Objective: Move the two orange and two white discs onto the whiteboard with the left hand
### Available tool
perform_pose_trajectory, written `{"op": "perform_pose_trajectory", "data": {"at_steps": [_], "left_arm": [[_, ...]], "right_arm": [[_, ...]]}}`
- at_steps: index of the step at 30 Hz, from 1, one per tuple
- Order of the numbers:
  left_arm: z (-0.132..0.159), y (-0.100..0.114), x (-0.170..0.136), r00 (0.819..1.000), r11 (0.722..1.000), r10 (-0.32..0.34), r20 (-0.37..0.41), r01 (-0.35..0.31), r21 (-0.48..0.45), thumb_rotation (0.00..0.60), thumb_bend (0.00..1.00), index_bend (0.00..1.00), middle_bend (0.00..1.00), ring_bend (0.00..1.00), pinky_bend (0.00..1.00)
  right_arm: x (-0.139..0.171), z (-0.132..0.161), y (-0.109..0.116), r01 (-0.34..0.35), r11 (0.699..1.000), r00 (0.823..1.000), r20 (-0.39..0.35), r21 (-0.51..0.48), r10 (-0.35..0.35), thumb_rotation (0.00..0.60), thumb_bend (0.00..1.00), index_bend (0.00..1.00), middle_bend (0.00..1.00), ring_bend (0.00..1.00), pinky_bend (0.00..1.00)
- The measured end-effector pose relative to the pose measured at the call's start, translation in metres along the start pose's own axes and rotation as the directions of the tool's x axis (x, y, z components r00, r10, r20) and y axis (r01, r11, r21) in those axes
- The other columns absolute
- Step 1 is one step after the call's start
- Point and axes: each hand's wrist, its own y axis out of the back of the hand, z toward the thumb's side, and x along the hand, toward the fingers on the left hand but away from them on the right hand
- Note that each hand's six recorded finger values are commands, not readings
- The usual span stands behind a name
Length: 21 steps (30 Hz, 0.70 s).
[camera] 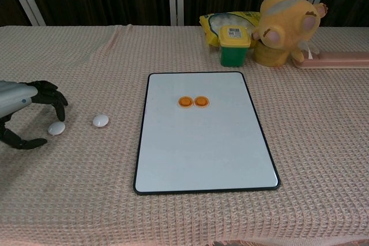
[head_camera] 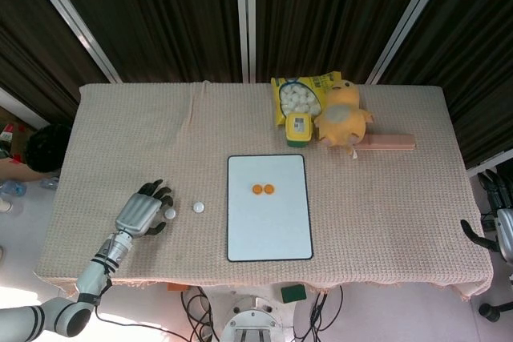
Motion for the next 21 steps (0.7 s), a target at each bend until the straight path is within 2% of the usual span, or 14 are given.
{"op": "perform_pose_trajectory", "data": {"at_steps": [21], "left_arm": [[0.0036, 0.0015, 0.005, 0.999, 0.999, 0.035, 0.026, -0.035, 0.006, 0.6, 0.27, 0.43, 0.22, 0.06, 0.15]], "right_arm": [[0.0002, -0.0002, -0.0028, -0.007, 1.0, 1.0, 0.004, 0.002, 0.007, 0.6, 0.28, 0.0, 0.0, 0.0, 0.0]]}}
